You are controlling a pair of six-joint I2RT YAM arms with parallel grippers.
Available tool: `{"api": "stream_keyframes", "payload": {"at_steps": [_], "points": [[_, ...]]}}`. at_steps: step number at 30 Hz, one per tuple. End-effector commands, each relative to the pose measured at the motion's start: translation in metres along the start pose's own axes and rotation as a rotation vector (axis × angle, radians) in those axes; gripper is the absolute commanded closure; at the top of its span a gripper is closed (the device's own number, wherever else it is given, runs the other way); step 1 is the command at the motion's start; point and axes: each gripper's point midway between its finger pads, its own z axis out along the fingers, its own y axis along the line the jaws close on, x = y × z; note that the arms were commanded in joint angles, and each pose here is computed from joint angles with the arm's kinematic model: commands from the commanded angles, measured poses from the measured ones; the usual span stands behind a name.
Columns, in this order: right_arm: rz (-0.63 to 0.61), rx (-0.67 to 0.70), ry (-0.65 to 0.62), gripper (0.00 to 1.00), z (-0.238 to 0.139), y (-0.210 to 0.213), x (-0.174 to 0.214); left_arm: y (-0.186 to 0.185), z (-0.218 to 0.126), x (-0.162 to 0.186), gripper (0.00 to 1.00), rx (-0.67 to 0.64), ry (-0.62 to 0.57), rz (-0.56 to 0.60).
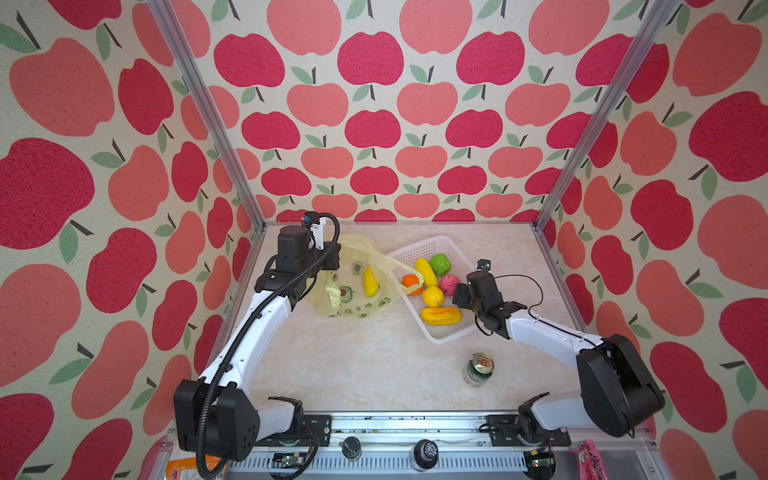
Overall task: Untie the knot of the plastic bag and take out the fruit
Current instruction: 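Lift the peach out and release it into the basket with the right gripper, then move the open right gripper back down into the bag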
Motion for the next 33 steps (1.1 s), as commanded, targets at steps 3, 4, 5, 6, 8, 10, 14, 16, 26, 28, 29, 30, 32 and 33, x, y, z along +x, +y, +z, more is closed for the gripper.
{"api": "stream_keyframes", "payload": {"at_steps": [3, 4, 5, 6, 8, 10, 14, 16, 26, 28, 29, 30, 32, 33], "points": [[-0.083, -0.066, -0.204, 0.15, -0.043, 0.018, -0.023, 0.006, 0.002, 0.002, 1.00, -0.020, 0.008, 0.007], [-0.103, -0.069, -0.252, 0.15, -0.054, 0.022, -0.028, 0.006, 0.003, 0.002, 1.00, -0.021, 0.009, 0.006], [-0.126, -0.085, -0.303, 0.15, -0.067, 0.028, -0.033, 0.006, 0.003, 0.002, 1.00, -0.022, 0.008, 0.008], [-0.148, -0.101, -0.348, 0.15, -0.078, 0.033, -0.038, 0.007, 0.003, 0.002, 1.00, -0.023, 0.011, 0.007], [-0.172, -0.142, -0.424, 0.15, -0.098, 0.043, -0.045, 0.007, 0.003, 0.002, 1.00, -0.023, 0.011, 0.007], [-0.189, -0.199, -0.471, 0.15, -0.113, 0.056, -0.052, 0.006, 0.004, 0.002, 1.00, -0.018, 0.011, 0.006], [-0.259, -0.326, -0.545, 0.19, -0.145, 0.098, -0.074, 0.005, 0.003, 0.002, 1.00, -0.014, 0.010, 0.006], [-0.311, -0.406, -0.582, 0.25, -0.163, 0.127, -0.082, 0.005, 0.002, 0.002, 1.00, -0.015, 0.008, 0.005], [-0.724, -0.718, -0.582, 0.43, -0.214, 0.296, -0.019, 0.007, 0.005, 0.002, 1.00, -0.021, 0.013, 0.007], [-0.736, -0.696, -0.546, 0.46, -0.200, 0.310, -0.010, 0.006, 0.005, 0.002, 1.00, -0.018, 0.015, 0.006], [-0.734, -0.675, -0.525, 0.47, -0.189, 0.316, -0.005, 0.006, 0.005, 0.002, 1.00, -0.017, 0.015, 0.006], [-0.728, -0.647, -0.506, 0.49, -0.179, 0.320, -0.002, 0.006, 0.005, 0.002, 1.00, -0.017, 0.017, 0.006], [-0.736, -0.623, -0.454, 0.53, -0.158, 0.330, 0.008, 0.006, 0.004, 0.002, 1.00, -0.016, 0.014, 0.005], [-0.745, -0.609, -0.425, 0.55, -0.146, 0.334, 0.013, 0.005, 0.002, 0.002, 1.00, -0.014, 0.010, 0.007]]}}
